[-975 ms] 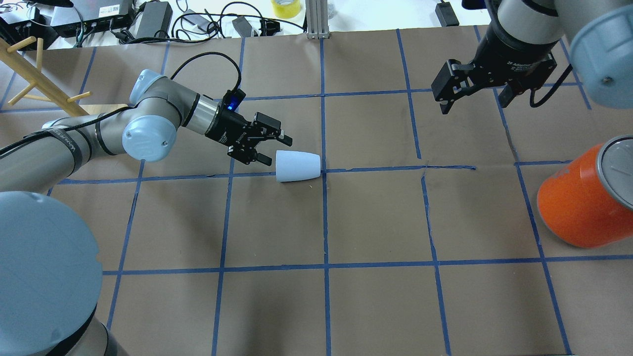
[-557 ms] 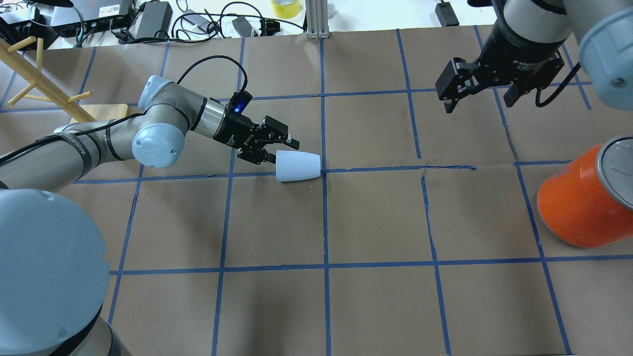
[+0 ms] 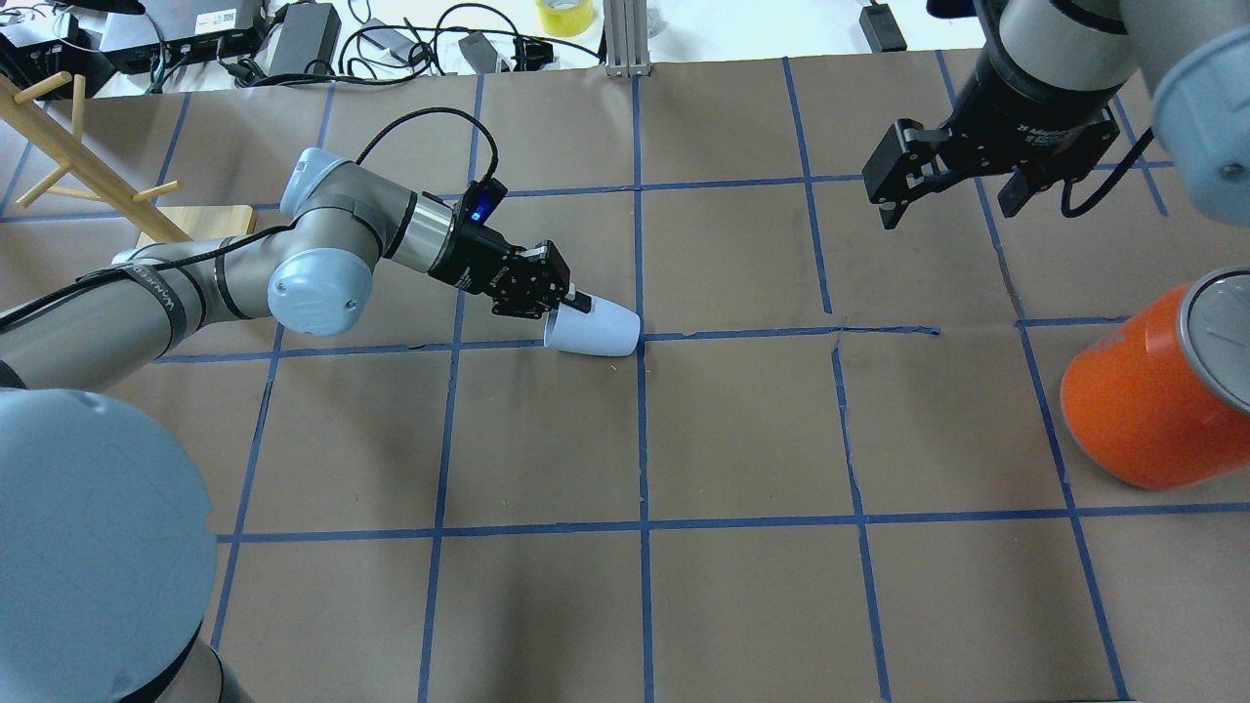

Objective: Flip cup
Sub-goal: 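Lift the cup with the left gripper toward the wooden stand, turning it upright, then set the cup upright on the table and open the left gripper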

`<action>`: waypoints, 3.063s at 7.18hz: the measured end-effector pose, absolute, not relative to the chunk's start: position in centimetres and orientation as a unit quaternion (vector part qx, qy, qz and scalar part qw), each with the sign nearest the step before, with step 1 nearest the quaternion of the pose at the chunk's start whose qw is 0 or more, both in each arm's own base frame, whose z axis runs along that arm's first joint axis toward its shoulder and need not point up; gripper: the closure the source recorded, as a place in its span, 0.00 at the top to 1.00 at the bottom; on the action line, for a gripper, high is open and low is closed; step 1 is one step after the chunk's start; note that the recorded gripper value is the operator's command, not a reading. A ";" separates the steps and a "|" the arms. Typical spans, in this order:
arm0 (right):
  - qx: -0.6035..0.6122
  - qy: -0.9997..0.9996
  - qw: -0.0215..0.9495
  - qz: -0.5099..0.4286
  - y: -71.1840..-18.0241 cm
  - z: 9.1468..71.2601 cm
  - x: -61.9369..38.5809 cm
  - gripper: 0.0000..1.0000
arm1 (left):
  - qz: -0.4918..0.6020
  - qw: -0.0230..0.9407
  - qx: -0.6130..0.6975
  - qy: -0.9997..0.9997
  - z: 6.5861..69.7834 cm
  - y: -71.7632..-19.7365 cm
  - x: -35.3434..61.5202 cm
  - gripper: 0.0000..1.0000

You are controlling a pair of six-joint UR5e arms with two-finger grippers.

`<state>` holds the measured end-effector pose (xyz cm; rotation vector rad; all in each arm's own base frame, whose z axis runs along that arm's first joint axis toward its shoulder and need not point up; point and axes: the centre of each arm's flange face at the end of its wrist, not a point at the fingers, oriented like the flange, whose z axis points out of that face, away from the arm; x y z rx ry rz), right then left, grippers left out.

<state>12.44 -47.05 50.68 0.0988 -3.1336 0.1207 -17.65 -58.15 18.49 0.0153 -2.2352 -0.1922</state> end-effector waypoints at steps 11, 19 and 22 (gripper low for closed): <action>0.030 -0.999 0.002 0.033 -47.1 50.2 12.3 1.00 | 0.049 0.002 -0.147 -0.988 33.2 -65.5 -12.1 0.00; 0.031 -0.999 0.001 0.034 -47.1 50.3 12.4 1.00 | 0.025 -0.015 -0.148 -0.989 26.8 -68.0 -4.6 0.00; 0.031 -0.999 0.000 0.034 -47.1 50.3 12.4 1.00 | 0.018 -0.016 -0.149 -0.989 26.1 -67.8 -4.5 0.47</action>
